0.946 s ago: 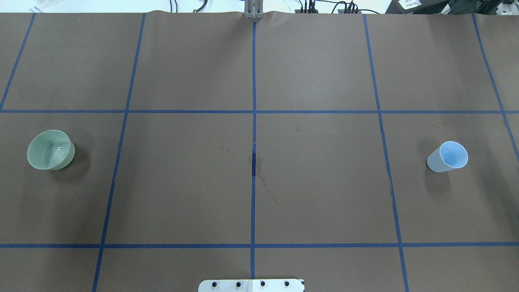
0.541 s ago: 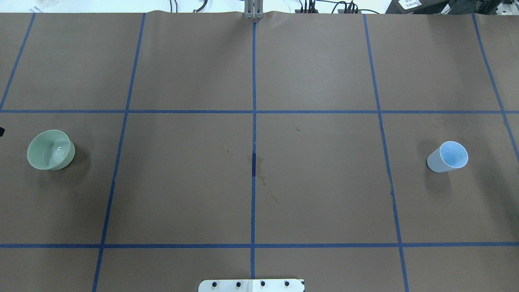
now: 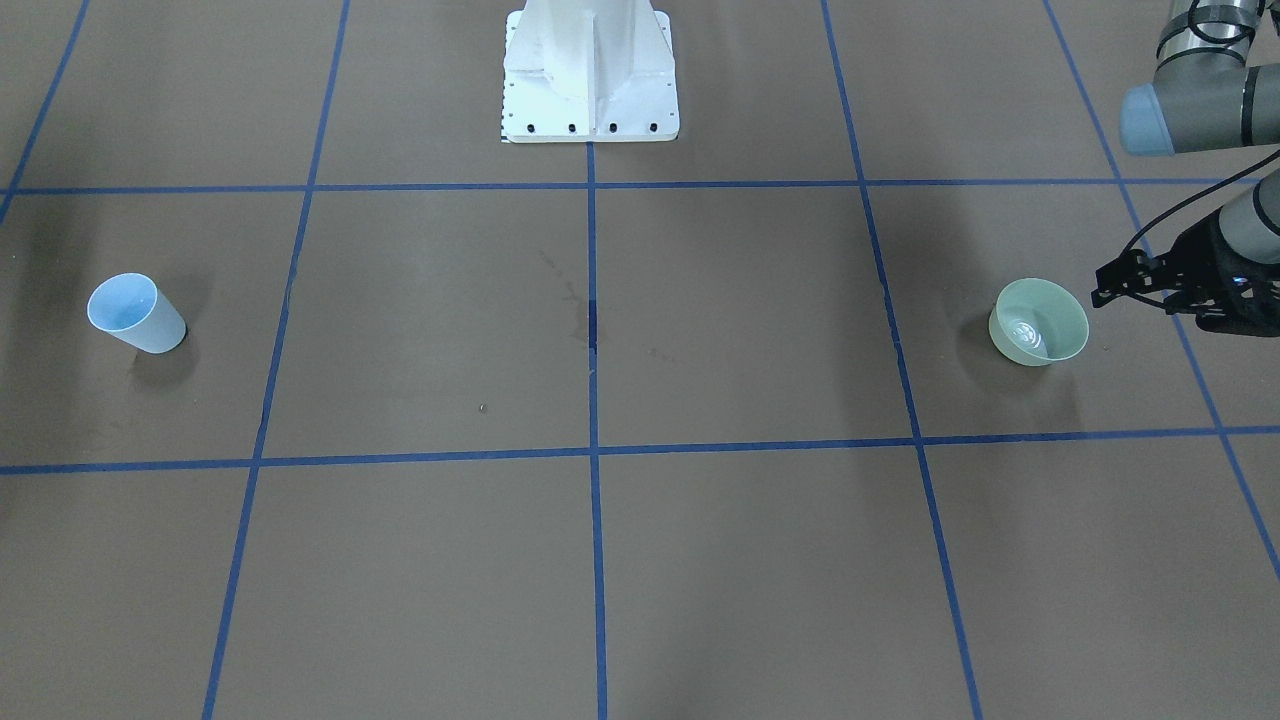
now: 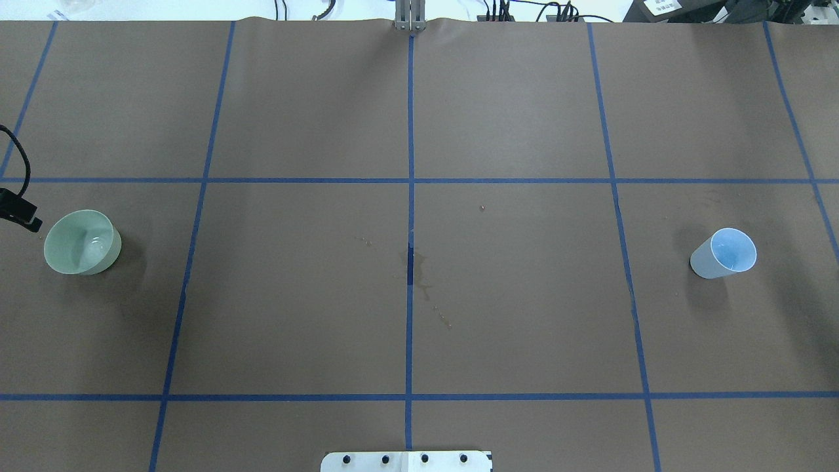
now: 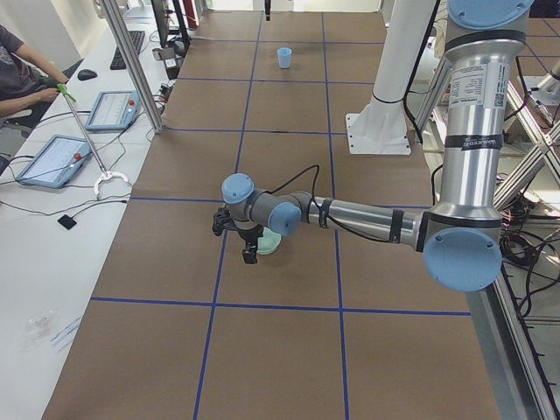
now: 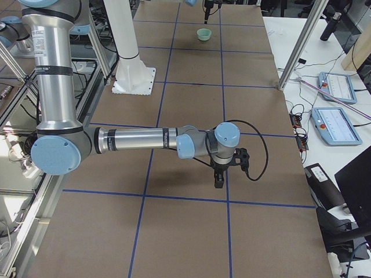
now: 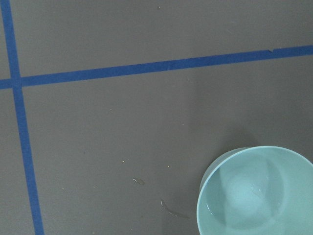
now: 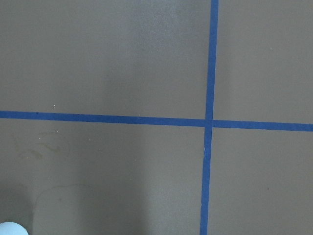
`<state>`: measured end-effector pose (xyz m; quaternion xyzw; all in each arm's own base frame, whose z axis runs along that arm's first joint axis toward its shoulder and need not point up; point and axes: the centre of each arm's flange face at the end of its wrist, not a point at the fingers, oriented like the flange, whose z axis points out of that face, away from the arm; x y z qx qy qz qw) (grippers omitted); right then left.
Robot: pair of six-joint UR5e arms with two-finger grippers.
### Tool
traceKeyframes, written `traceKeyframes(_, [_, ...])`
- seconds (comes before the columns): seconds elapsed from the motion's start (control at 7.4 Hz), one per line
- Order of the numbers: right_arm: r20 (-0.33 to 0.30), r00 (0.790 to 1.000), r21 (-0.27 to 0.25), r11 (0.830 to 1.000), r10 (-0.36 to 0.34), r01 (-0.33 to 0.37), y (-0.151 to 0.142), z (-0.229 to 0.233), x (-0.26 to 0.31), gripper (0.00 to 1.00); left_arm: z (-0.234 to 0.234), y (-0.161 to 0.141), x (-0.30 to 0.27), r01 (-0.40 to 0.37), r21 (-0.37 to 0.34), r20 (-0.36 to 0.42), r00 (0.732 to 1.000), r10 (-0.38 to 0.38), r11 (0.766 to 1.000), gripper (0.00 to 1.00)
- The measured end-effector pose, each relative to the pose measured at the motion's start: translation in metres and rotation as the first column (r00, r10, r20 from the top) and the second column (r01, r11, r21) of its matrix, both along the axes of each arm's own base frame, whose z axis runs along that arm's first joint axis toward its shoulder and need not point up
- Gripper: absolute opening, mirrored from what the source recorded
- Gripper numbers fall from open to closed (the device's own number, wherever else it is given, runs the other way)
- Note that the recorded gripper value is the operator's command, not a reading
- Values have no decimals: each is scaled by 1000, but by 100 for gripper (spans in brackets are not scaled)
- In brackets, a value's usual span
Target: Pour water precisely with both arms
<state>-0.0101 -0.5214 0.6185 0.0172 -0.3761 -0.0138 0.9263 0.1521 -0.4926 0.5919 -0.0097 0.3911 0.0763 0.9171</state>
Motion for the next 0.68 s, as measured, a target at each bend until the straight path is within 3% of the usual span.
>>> traceKeyframes(0.68, [20, 1000, 5, 1000, -6, 5, 1, 0, -3, 100, 6, -7, 13, -17, -12, 0, 1000, 17, 1000, 91])
